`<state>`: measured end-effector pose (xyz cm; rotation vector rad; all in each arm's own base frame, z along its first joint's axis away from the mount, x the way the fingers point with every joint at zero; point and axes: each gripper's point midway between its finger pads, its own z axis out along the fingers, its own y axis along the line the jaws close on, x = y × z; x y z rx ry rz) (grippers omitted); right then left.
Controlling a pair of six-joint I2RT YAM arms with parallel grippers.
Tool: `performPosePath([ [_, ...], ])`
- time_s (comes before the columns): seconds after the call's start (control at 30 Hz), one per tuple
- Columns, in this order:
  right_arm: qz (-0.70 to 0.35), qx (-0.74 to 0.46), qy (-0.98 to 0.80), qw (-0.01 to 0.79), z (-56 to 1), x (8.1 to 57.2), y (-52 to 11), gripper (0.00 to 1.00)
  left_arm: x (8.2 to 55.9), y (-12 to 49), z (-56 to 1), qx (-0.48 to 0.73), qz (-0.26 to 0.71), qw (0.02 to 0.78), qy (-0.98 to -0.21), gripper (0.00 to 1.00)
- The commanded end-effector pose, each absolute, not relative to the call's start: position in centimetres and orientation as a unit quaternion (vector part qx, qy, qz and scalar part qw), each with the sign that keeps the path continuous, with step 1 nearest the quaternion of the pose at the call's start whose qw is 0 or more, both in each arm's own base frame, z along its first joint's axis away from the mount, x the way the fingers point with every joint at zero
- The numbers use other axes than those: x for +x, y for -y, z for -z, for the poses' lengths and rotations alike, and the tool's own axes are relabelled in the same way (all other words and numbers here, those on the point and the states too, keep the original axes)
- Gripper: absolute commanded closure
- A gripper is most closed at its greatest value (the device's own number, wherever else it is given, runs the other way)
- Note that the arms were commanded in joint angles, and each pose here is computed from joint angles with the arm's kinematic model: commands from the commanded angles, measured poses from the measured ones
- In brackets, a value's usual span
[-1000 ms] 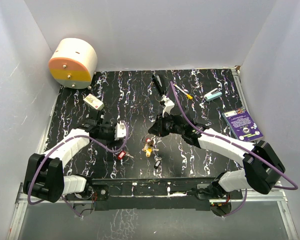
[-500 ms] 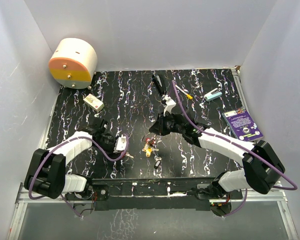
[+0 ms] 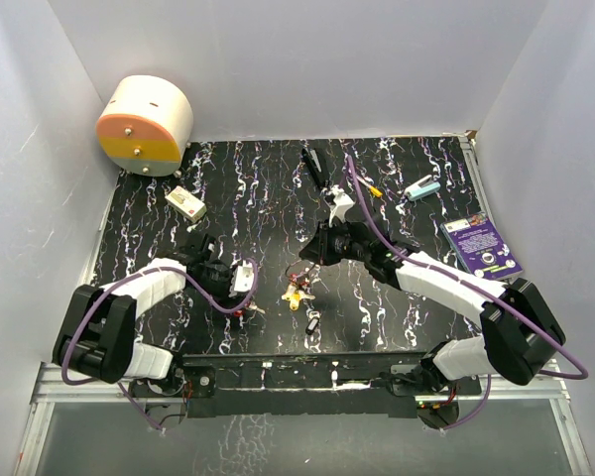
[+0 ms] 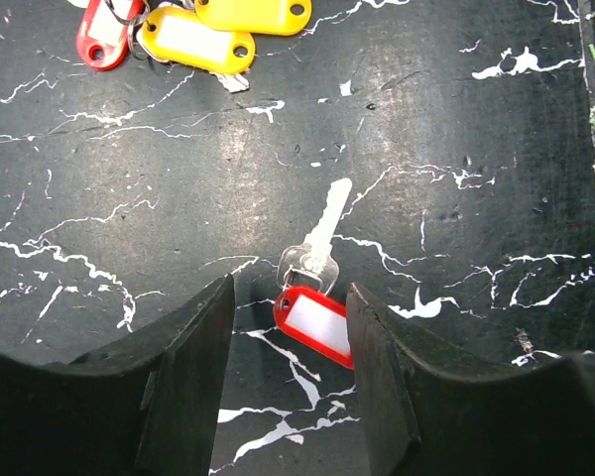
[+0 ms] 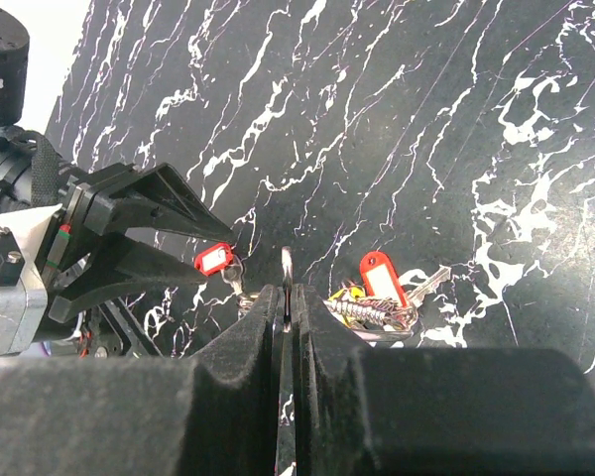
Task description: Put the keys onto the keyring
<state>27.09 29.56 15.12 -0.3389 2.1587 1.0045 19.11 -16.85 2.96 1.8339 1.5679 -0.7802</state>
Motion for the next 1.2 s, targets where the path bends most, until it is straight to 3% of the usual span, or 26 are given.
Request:
performPosePath([
  [0.0,-0.408,-0.143,-0.812,0.392,-16.9,28.1,-30.0,0.92,18.5,17.6,-3.1,0.688,0.314,0.313,-0.574,0.53],
  [0.1,-0.406,-0.14,-0.814,0.392,-16.7,28.1,-29.8,0.92,18.3,17.3,-2.2,0.687,0.314,0.302,-0.581,0.57],
  [0.4,-0.406,-0.14,-0.813,0.392,-16.7,28.6,-29.5,0.92,18.7,17.4,-2.0,0.684,0.318,0.294,-0.588,0.81],
  [0.53,-0.406,-0.138,-0.813,0.394,-16.7,28.7,-29.2,0.92,19.3,17.8,-2.3,0.668,0.324,0.294,-0.602,1.0],
  [0.73,-0.405,-0.132,-0.814,0.396,-16.7,29.2,-28.4,0.92,21.7,19.0,-2.6,0.604,0.337,0.311,-0.652,1.0],
  [1.17,-0.406,-0.13,-0.816,0.39,-16.7,31.3,-27.5,0.92,28.8,18.8,-3.1,0.489,0.26,0.352,-0.755,1.0],
])
